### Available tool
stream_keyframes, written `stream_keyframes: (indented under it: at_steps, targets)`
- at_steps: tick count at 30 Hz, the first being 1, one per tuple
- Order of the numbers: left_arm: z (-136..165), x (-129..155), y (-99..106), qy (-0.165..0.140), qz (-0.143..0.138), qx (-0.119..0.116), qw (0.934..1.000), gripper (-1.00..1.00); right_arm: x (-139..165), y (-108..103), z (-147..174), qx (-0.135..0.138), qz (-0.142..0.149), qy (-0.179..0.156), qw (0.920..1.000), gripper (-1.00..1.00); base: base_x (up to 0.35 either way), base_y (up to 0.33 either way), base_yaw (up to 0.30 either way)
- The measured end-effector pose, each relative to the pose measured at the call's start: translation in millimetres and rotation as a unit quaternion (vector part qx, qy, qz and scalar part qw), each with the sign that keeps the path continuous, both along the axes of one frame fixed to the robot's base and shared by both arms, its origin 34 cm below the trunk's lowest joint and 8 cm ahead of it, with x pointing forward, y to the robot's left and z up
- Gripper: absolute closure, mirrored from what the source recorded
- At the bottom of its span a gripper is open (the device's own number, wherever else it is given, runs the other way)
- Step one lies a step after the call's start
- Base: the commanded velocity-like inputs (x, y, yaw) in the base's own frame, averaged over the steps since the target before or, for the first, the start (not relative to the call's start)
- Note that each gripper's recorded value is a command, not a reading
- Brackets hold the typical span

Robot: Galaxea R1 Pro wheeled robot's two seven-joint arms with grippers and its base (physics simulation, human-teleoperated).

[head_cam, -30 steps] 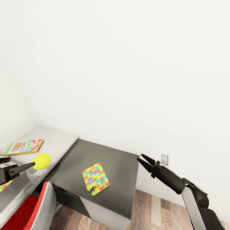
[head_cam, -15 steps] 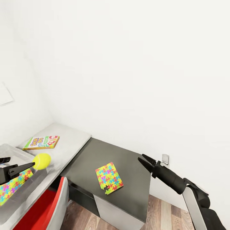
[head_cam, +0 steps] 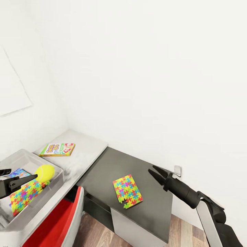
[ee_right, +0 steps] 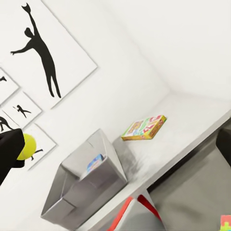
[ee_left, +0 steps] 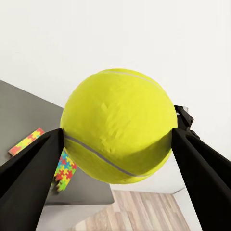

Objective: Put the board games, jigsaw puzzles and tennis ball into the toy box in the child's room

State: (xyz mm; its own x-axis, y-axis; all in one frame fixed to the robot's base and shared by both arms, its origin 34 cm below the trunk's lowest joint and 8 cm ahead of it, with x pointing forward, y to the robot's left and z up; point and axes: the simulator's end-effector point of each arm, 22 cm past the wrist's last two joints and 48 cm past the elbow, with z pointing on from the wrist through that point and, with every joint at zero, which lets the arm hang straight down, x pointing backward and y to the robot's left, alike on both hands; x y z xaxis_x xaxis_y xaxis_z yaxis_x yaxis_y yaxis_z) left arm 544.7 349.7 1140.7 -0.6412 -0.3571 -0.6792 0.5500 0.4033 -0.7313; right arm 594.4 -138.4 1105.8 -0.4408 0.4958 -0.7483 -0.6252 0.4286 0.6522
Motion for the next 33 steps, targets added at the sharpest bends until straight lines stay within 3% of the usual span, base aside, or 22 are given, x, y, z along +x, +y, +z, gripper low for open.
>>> stream_keyframes:
  at_steps: [18,33]
  targets:
    - [-0.2,0.0,-0.1,0.0,0.0,0.0,1.0,1.0,0.4,-0.1,-0.6,0.0,-0.001,0.001,1.0,-1.0,0.003,0.088,0.009]
    - [-0.4,-0.1,-0.4,0.0,0.0,-0.001,1.0,1.0,0.5,0.4,-0.9,-0.001,-0.001,0.002,1.0,-1.0,0.008,0.028,0.248]
